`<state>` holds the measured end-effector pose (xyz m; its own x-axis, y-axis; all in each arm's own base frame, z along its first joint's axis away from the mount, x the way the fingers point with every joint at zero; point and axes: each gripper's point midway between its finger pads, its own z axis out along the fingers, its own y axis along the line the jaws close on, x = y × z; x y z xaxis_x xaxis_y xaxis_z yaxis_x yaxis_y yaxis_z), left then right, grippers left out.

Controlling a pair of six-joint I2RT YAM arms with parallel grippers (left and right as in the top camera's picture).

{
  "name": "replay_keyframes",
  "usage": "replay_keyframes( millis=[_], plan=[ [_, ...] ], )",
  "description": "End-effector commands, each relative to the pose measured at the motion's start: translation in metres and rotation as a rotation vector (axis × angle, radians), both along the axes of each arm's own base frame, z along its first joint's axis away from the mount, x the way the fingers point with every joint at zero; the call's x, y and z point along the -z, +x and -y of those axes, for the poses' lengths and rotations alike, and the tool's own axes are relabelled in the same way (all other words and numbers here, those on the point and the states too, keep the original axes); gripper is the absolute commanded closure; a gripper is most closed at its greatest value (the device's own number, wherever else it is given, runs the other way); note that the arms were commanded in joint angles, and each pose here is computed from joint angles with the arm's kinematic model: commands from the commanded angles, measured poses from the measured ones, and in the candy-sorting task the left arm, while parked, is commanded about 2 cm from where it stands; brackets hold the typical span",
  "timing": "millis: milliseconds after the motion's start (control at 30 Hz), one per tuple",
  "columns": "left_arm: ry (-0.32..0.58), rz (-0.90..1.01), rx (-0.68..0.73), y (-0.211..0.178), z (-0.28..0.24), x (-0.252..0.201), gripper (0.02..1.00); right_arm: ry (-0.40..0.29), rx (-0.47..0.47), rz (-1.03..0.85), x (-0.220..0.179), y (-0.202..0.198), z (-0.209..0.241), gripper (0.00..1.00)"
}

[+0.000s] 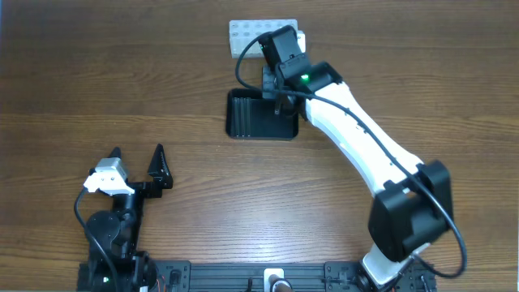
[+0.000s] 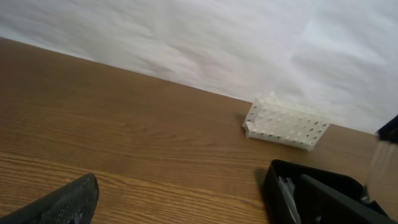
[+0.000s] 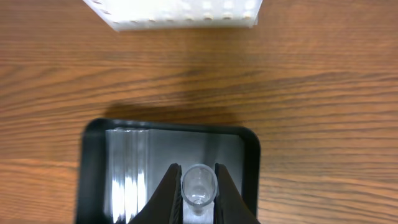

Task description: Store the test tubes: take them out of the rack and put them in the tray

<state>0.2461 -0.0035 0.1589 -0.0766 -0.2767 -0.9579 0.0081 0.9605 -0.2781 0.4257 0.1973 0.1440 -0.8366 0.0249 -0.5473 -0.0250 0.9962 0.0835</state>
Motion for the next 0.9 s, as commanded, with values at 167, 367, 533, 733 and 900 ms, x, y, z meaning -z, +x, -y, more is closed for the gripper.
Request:
replay_keyframes(
  millis=[167, 367, 533, 733, 900],
  plan=[
    [0.010, -0.004, 0.001, 0.000, 0.000, 0.002, 0.020, -0.023, 0.031, -0.108, 0.058, 0.001, -0.004, 0.915],
    [0.010, -0.004, 0.001, 0.000, 0.000, 0.002, 0.018, -0.031, 0.034, -0.142, 0.077, 0.000, -0.006, 0.899],
    [0.010, -0.004, 0.001, 0.000, 0.000, 0.002, 0.018, -0.034, 0.045, -0.161, 0.087, -0.001, -0.008, 0.879],
    [0.010, -0.004, 0.001, 0.000, 0.000, 0.002, 0.020, -0.038, 0.044, -0.169, 0.095, -0.001, -0.008, 0.812],
    [0.010, -0.004, 0.001, 0.000, 0.000, 0.002, 0.018, -0.038, 0.040, -0.168, 0.095, -0.001, -0.010, 0.746]
  ],
)
